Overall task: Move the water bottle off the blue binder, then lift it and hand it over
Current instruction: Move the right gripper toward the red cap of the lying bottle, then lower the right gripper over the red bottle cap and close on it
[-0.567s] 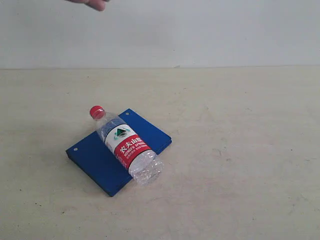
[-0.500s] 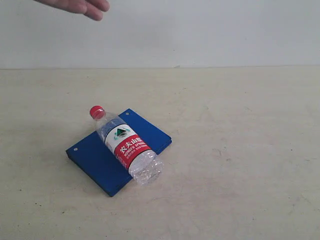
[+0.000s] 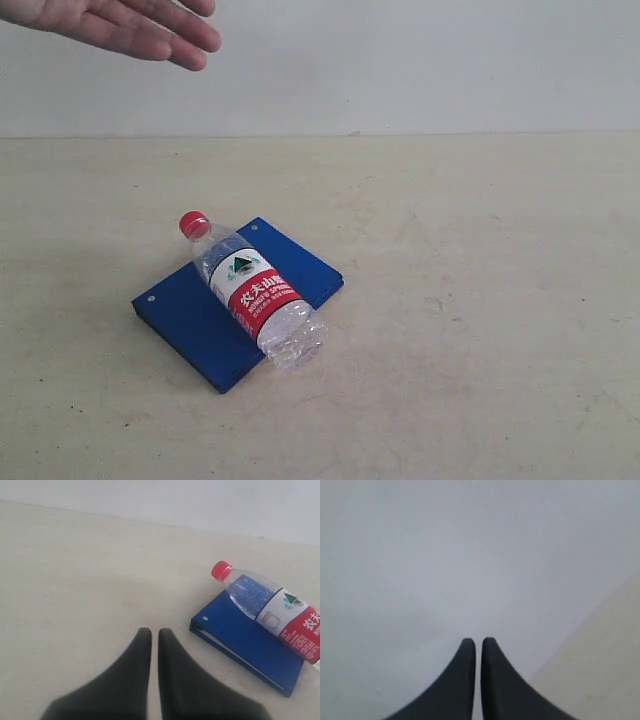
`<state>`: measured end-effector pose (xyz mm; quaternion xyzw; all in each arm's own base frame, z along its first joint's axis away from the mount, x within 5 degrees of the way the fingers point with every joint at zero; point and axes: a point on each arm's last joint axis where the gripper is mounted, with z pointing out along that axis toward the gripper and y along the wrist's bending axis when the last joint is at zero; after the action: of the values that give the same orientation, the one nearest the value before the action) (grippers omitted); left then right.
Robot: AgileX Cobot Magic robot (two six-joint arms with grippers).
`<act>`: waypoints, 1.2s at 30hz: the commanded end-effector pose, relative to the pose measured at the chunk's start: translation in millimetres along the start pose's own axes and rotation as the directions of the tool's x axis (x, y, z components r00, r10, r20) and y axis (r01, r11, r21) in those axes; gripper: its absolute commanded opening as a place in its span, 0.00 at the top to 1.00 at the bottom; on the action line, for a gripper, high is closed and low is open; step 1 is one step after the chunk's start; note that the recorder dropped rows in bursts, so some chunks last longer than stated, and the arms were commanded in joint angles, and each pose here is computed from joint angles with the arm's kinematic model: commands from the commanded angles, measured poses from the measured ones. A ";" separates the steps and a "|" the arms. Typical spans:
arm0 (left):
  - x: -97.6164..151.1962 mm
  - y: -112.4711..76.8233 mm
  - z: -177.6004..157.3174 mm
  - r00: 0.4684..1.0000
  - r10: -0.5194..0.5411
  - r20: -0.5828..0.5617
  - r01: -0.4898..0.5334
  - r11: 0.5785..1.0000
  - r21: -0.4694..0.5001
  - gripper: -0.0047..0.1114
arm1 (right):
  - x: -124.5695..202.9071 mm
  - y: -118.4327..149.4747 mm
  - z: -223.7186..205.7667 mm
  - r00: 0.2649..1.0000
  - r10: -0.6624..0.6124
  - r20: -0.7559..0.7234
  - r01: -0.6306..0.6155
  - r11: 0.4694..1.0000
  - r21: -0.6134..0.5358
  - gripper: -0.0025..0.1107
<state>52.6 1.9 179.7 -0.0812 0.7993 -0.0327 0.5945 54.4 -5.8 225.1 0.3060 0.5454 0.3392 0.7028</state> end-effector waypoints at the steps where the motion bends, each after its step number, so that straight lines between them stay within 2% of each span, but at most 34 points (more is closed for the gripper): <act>1: -0.6 -0.1 0.2 1.000 0.006 0.017 -0.006 1.000 0.004 0.92 | -3.4 -0.5 -0.3 0.976 0.215 0.038 -0.215 0.977 -0.002 0.98; 3: -0.6 -0.1 0.2 1.000 0.006 0.017 -0.006 1.000 0.004 0.92 | -2.9 -0.9 -0.3 0.981 0.193 0.033 -0.193 0.981 0.004 0.98; 4: -0.6 -0.1 0.2 1.000 0.006 0.017 -0.006 1.000 0.004 0.92 | -11.5 1.3 -0.9 0.967 0.227 0.120 -0.223 0.974 -0.042 0.98; 5: -0.6 -0.1 0.2 1.000 0.006 0.017 -0.006 1.000 0.004 0.92 | -26.7 5.3 -4.3 0.918 0.296 0.264 -0.267 0.953 -0.140 0.98; 6: -0.6 -0.1 0.2 1.000 0.006 0.017 -0.006 1.000 0.004 0.92 | -33.1 7.8 -6.5 0.901 0.288 0.324 -0.242 0.954 -0.174 0.98; 7: -0.6 -0.1 0.2 1.000 0.006 0.017 -0.006 1.000 0.004 0.92 | -41.3 23.8 -3.6 0.923 0.217 0.317 -0.169 0.970 -0.173 0.98; 8: -0.6 -0.1 0.2 1.000 0.006 0.017 -0.006 1.000 0.004 0.92 | -37.5 32.7 4.7 0.968 0.131 0.214 -0.107 0.987 -0.118 0.98; 9: -0.6 -0.1 0.2 1.000 0.006 0.017 -0.006 1.000 0.004 0.92 | -22.1 42.4 22.9 0.993 -0.074 -0.094 0.077 0.997 0.021 0.98; 10: -0.6 -0.1 0.2 1.000 0.006 0.017 -0.006 1.000 0.004 0.92 | -11.8 40.8 33.5 0.939 -0.126 -0.319 0.178 0.974 0.139 0.98; 11: -0.6 -0.1 0.2 1.000 0.006 0.017 -0.006 1.000 0.004 0.92 | 0.3 37.6 46.6 0.821 -0.147 -0.552 0.306 0.929 0.207 0.98; 12: -0.6 -0.1 0.2 1.000 0.006 0.017 -0.006 1.000 0.004 0.92 | 11.4 33.8 55.9 0.698 -0.194 -0.690 0.411 0.897 0.164 0.98; 13: -0.6 -0.1 0.2 1.000 0.006 0.017 -0.006 1.000 0.004 0.92 | 20.6 34.3 65.1 0.602 -0.225 -0.766 0.450 0.888 0.093 0.98; 14: -0.6 -0.1 0.2 1.000 0.009 0.017 -0.009 1.000 0.003 0.92 | 41.0 38.2 81.9 0.480 -0.245 -0.842 0.414 0.910 -0.028 0.98; 15: -0.6 -0.1 0.2 1.000 0.009 0.017 -0.009 1.000 0.003 0.92 | 65.6 42.7 99.3 0.349 -0.331 -0.877 0.367 0.909 -0.197 0.98; 16: -0.6 -0.1 0.2 1.000 0.009 0.017 -0.009 1.000 0.003 0.92 | 78.8 47.2 107.1 0.294 -0.375 -0.879 0.323 0.904 -0.278 0.97; 17: -0.6 -0.1 0.2 1.000 0.009 0.017 -0.009 1.000 0.003 0.92 | 101.9 55.8 120.3 0.219 -0.455 -0.863 0.256 0.880 -0.399 0.89; 18: -0.6 -0.1 0.2 1.000 0.009 0.017 -0.009 1.000 0.003 0.92 | 114.2 60.6 127.7 0.181 -0.503 -0.845 0.236 0.856 -0.459 0.83; 19: -0.6 -0.1 0.2 1.000 0.009 0.017 -0.009 1.000 0.003 0.92 | 136.9 71.2 145.6 0.127 -0.575 -0.808 0.226 0.810 -0.541 0.67; 20: -0.6 -0.1 0.2 1.000 0.009 0.017 -0.009 1.000 0.003 0.92 | 144.8 79.3 156.0 0.129 -0.593 -0.795 0.226 0.798 -0.559 0.60; 21: -0.6 -0.1 0.2 1.000 0.009 0.017 -0.009 1.000 0.003 0.92 | 162.2 91.0 180.5 0.142 -0.610 -0.779 0.241 0.785 -0.571 0.47; 23: -0.6 -0.1 0.2 1.000 0.009 0.017 -0.009 1.000 0.003 0.92 | 185.8 104.4 212.8 0.155 -0.622 -0.767 0.233 0.778 -0.584 0.43; 26: -0.6 -0.1 0.2 1.000 0.009 0.017 -0.009 1.000 0.003 0.92 | 208.1 113.5 236.2 0.150 -0.657 -0.739 0.228 0.750 -0.621 0.43; 32: -0.6 -0.1 0.2 1.000 0.009 0.017 -0.009 1.000 0.003 0.92 | 261.7 112.4 253.5 0.034 -0.790 -0.612 0.261 0.598 -0.758 0.43; 36: -0.6 -0.1 0.2 1.000 0.009 0.017 -0.009 1.000 0.003 0.92 | 286.6 117.4 259.9 0.053 -0.779 -0.624 0.270 0.613 -0.743 0.43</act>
<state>52.6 1.9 179.7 -0.0804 0.7994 -0.0321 0.5946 334.4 265.7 218.9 -0.3491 0.8218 0.2684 0.3616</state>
